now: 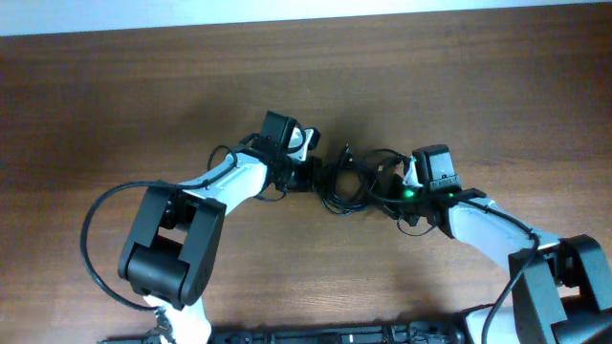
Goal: Untangle cables
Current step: 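Pull the held strands apart, left gripper left, right gripper right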
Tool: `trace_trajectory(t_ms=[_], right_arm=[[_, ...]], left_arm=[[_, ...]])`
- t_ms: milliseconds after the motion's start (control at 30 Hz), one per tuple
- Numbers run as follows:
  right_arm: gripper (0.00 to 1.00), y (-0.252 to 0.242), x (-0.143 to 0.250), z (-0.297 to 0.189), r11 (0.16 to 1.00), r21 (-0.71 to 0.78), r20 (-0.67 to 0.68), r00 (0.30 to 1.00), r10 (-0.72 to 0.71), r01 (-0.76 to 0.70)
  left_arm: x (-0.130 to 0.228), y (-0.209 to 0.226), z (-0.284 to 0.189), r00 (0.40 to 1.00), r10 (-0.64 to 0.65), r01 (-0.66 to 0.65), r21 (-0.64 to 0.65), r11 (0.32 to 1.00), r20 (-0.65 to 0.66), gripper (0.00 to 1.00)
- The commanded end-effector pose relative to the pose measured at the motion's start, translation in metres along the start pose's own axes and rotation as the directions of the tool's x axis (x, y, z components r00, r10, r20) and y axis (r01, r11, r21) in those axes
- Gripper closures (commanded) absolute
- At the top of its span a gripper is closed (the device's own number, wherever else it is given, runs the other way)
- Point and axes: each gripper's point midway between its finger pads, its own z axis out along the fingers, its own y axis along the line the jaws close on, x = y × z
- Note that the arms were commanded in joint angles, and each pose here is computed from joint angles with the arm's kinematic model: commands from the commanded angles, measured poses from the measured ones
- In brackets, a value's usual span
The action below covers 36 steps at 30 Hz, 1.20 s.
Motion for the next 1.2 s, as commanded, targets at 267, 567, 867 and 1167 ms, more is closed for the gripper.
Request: trace_trajectory(t_ms=[267, 567, 867, 1167], right_arm=[[0.96, -0.013, -0.026, -0.009, 0.982, 0.139, 0.111, 0.983, -0.144, 0.128], [0.96, -0.002, -0.065, -0.081, 0.905, 0.371, 0.274, 0.906, -0.322, 0.209], [0.96, 0.005, -0.069, -0.135, 0.841, 0.469, 0.346, 0.820, -0.456, 0.269], [0.96, 0.068, -0.020, -0.130, 0.822, 0.115, 0.263, 0.781, -0.566, 0.557]], left_arm=[[-0.042, 0.044, -0.072, 0.979, -0.041, 0.078, -0.183, 0.980, 0.200, 1.00], [-0.052, 0.035, -0.105, 0.965, 0.042, 0.010, -0.196, 0.981, 0.260, 1.00], [-0.064, 0.073, -0.140, 0.937, 0.014, 0.107, -0.323, 0.940, 0.350, 1.00], [-0.085, 0.060, -0.176, 0.883, 0.009, 0.115, -0.235, 0.965, 0.470, 0.76]])
